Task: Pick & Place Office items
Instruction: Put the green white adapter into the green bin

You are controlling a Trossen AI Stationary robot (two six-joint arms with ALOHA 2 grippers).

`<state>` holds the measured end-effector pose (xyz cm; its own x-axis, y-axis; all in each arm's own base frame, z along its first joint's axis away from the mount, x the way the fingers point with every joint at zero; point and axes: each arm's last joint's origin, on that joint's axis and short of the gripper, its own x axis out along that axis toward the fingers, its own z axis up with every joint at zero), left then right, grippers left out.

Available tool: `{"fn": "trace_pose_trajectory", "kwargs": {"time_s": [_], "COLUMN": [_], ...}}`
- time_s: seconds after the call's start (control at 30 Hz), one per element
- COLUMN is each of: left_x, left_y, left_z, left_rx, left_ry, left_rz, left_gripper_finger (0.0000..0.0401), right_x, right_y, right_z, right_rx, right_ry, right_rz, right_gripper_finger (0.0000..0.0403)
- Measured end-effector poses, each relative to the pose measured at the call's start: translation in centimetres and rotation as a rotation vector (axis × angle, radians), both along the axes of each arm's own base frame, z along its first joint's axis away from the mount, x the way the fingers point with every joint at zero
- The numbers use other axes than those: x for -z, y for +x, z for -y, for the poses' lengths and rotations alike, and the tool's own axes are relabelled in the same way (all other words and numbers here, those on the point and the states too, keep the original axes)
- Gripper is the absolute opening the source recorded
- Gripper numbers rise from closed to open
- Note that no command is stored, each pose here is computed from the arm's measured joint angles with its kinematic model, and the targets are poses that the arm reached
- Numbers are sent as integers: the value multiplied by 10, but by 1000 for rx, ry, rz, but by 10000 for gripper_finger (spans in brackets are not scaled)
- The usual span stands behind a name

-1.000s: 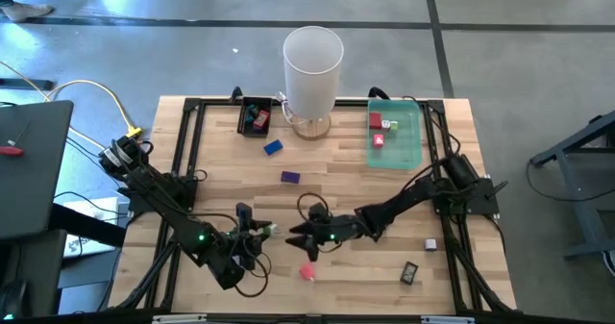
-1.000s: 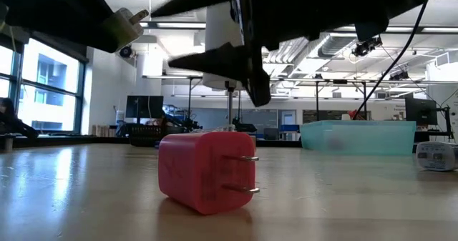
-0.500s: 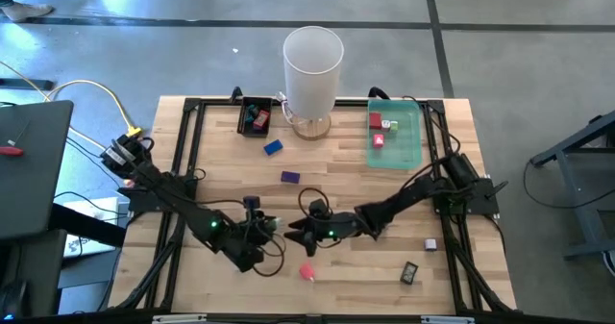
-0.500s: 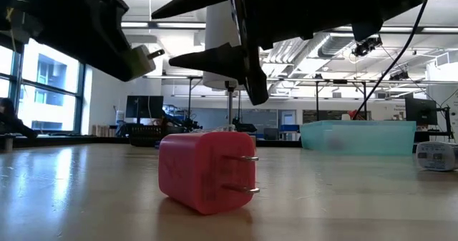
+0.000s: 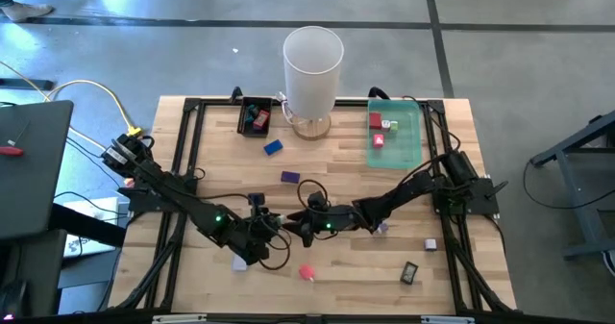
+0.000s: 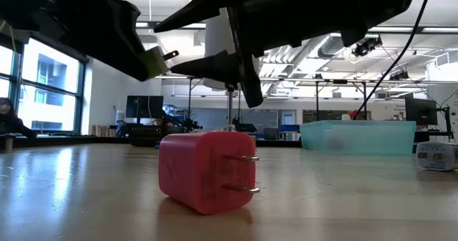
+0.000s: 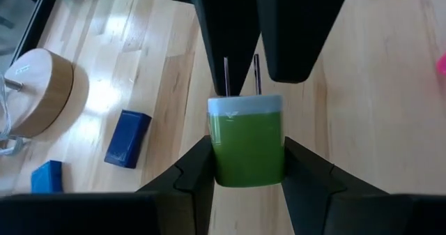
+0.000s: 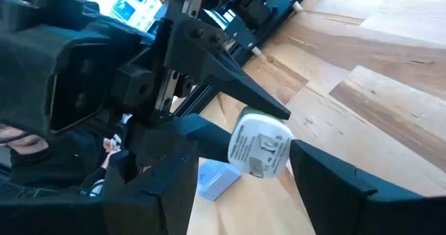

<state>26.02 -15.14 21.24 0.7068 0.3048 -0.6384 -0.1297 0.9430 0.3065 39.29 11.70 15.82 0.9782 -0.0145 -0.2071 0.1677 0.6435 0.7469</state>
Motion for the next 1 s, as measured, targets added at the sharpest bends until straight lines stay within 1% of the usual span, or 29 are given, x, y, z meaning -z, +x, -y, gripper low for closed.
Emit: {"fn": "trace_pose_trajectory", "kwargs": {"time_s": [0.17,0.37,0.53,0.77,1.0], "left_x": [-1,-3,-5,-6,-7], "left_y": [3,12,18,20,21], "left_z": [-2,-11,-16,-18,-18], "left_rx": [11,-22,9,6,13], "left_ry": [7,-2,-10,-17,-17], "left_rz": [7,41,49,55,63], "left_gripper_finger": [123,123,123,123,123], "right_x": [0,0,1,1,1], "right_y": [1,2,3,3,3], "right_z": [4,9,10,10,10], "right_rx": [6,23,23,11,10], "right_ry": [4,-1,-1,-49,-53], "right_rz": [-2,-2,-6,-9,-10], "right_gripper_finger": [215,215,215,215,215]}}
